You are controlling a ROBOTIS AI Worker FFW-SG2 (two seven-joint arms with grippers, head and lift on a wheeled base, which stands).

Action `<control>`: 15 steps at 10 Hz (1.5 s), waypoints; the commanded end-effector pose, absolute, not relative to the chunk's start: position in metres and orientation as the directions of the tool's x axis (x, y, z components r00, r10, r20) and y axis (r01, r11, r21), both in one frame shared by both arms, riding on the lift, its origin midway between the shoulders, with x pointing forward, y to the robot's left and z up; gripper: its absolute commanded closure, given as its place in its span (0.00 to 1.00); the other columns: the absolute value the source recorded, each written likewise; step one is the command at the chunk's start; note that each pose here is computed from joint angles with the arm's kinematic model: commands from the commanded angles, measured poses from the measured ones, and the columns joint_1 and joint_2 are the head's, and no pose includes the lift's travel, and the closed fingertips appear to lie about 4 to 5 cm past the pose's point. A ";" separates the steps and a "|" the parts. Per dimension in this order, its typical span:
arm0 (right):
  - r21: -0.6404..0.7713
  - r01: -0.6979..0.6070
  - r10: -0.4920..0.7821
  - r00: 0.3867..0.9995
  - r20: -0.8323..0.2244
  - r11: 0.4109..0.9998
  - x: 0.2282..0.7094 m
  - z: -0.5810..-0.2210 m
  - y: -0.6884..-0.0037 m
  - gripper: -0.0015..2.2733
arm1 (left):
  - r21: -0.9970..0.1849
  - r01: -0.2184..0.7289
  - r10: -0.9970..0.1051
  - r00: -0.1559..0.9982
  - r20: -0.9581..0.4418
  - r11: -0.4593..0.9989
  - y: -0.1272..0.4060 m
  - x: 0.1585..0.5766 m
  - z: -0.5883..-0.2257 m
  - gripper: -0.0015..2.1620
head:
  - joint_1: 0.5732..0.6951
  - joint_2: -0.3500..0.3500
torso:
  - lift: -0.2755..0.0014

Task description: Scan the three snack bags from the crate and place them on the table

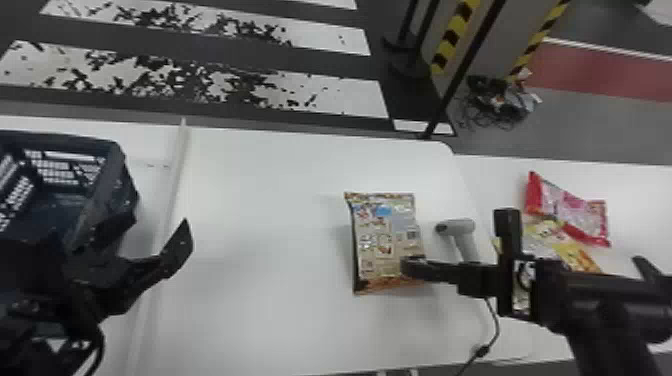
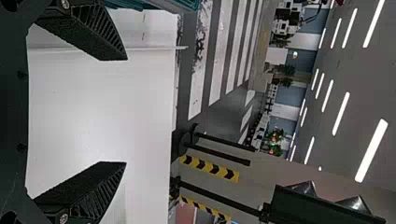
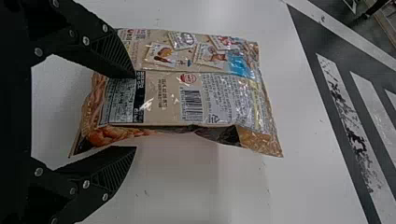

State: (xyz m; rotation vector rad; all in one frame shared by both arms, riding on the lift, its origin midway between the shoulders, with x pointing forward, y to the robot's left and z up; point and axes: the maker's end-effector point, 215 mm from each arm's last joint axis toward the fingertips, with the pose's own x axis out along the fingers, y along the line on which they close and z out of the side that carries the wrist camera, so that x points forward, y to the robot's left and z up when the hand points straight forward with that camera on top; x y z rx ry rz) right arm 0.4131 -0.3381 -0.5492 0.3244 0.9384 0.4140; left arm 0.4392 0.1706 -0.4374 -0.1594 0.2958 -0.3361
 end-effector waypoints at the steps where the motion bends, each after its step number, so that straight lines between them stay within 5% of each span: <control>1: 0.445 -0.195 0.477 0.520 -0.709 0.874 0.411 -0.550 -0.340 0.99 | -0.203 0.300 -0.347 0.901 -0.260 0.932 0.171 0.439 -0.438 0.03 | 1.00 0.19 | 0.77; 4: 0.563 -0.177 0.550 0.570 -0.610 0.808 0.411 -0.518 -0.347 0.99 | -0.202 0.300 -0.347 0.902 -0.258 0.932 0.171 0.439 -0.437 0.03 | 1.00 0.18 | 0.77; 8: 0.720 -0.123 0.562 0.718 -0.411 0.683 0.423 -0.435 -0.397 0.99 | -0.203 0.305 -0.351 0.901 -0.255 0.930 0.168 0.438 -0.435 0.03 | 1.00 0.14 | 0.77; 12: 0.655 0.010 0.321 0.866 -0.383 0.755 0.442 -0.406 -0.494 0.99 | -0.201 0.319 -0.362 0.900 -0.242 0.926 0.162 0.438 -0.427 0.03 | 1.00 0.00 | 0.77; 15: 0.574 0.214 0.059 0.906 -0.420 0.791 0.449 -0.435 -0.583 0.99 | -0.199 0.319 -0.362 0.900 -0.241 0.927 0.162 0.436 -0.424 0.03 | 1.00 0.00 | 0.77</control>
